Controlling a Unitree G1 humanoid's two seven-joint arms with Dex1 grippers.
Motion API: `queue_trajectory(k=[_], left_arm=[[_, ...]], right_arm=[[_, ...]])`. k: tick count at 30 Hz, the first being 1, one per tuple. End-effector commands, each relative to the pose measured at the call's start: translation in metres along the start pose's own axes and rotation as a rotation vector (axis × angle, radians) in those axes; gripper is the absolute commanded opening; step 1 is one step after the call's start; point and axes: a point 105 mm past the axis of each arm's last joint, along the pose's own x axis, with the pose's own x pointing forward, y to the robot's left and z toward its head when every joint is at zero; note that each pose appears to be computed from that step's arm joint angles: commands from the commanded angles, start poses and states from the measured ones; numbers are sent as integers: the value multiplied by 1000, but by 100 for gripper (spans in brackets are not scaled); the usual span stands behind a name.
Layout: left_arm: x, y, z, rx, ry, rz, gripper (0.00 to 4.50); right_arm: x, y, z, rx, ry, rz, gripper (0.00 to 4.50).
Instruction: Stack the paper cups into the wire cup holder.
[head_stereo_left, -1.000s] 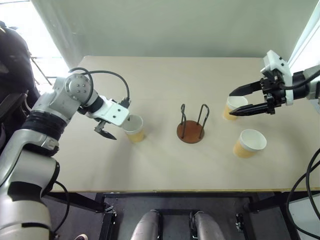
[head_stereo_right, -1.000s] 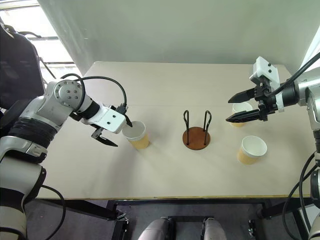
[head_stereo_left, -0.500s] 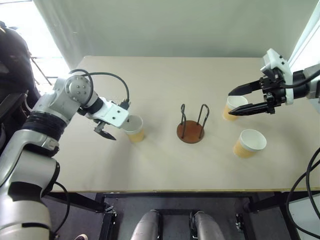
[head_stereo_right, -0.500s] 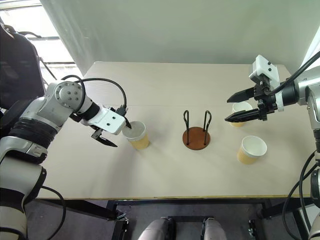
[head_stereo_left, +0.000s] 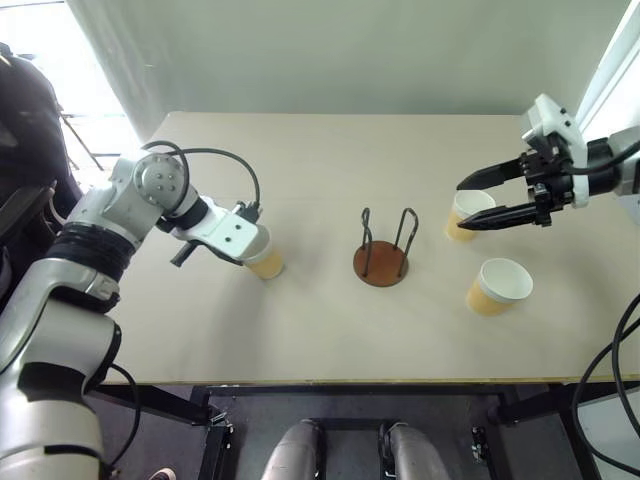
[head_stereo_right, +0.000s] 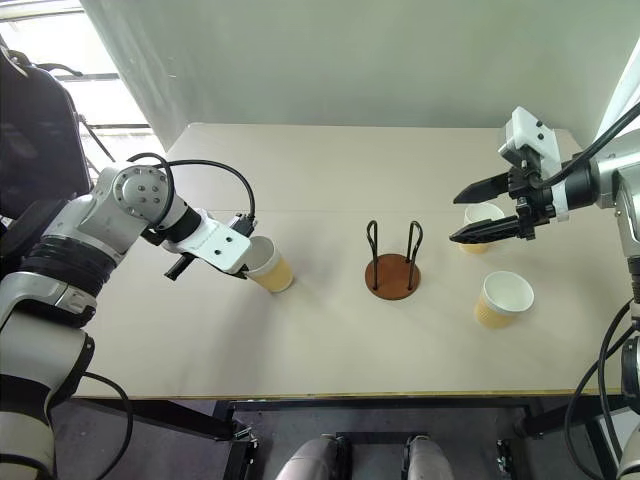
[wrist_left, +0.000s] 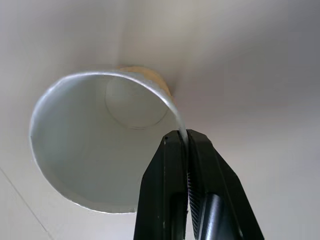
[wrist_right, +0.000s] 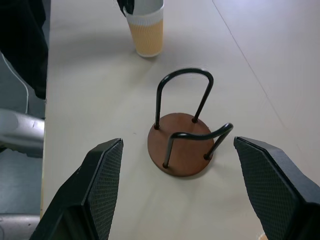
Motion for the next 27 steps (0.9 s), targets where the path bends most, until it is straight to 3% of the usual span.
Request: queue_trajectory(k=[1,13,27], left_arm=[[-10,2,1,1,-5,-4,9],[-35,37,29,-28,-135,93,9],[-81,105,103,116,-286,236,9]], right_arm=[[-12,-1,16,-67,-6,-21,364],[-19,-1,28,-98,-5,-26,364],[-24,-7,28,-111,29,-43,364]])
